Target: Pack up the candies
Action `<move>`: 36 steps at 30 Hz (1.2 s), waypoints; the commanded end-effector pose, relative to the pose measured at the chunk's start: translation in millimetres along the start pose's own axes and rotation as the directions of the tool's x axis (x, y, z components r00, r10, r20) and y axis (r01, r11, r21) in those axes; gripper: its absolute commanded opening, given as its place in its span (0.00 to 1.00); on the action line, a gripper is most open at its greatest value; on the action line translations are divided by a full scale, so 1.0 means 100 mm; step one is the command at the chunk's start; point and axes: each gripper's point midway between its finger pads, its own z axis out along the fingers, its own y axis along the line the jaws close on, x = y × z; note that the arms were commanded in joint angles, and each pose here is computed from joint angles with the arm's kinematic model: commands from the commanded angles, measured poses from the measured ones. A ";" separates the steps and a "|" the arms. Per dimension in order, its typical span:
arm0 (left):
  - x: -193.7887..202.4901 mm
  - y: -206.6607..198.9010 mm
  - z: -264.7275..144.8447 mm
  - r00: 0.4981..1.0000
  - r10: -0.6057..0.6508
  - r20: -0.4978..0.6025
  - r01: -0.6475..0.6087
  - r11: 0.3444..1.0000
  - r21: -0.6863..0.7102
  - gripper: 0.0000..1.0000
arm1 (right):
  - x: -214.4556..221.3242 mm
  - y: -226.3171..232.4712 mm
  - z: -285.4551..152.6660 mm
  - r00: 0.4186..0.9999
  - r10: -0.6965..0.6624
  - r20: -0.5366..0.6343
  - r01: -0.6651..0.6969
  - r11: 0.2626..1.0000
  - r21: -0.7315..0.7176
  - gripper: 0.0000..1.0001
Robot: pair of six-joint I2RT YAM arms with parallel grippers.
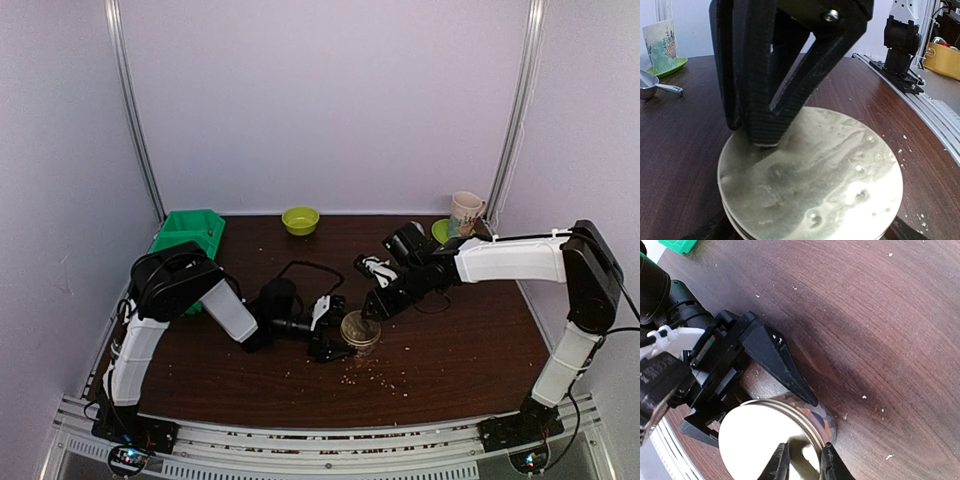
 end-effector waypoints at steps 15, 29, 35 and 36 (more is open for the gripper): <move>0.63 -0.10 0.00 0.967 -0.196 -0.162 0.198 0.980 -0.008 0.84 | 0.30 -0.07 -0.17 0.998 0.057 -0.025 -0.056 0.997 0.047 0.19; 0.63 -0.10 0.00 0.967 -0.196 -0.163 0.197 0.980 -0.006 0.84 | 0.36 0.12 -0.38 0.998 0.055 0.020 -0.055 0.998 -0.005 0.26; 0.63 -0.11 0.00 0.967 -0.195 -0.163 0.197 0.980 0.000 0.84 | 0.08 0.02 -0.51 0.995 0.055 0.078 -0.058 0.998 0.038 0.37; 0.63 -0.11 0.00 0.967 -0.196 -0.163 0.198 0.980 -0.001 0.84 | 0.03 0.01 -0.50 0.995 0.057 0.084 -0.061 0.997 0.040 0.39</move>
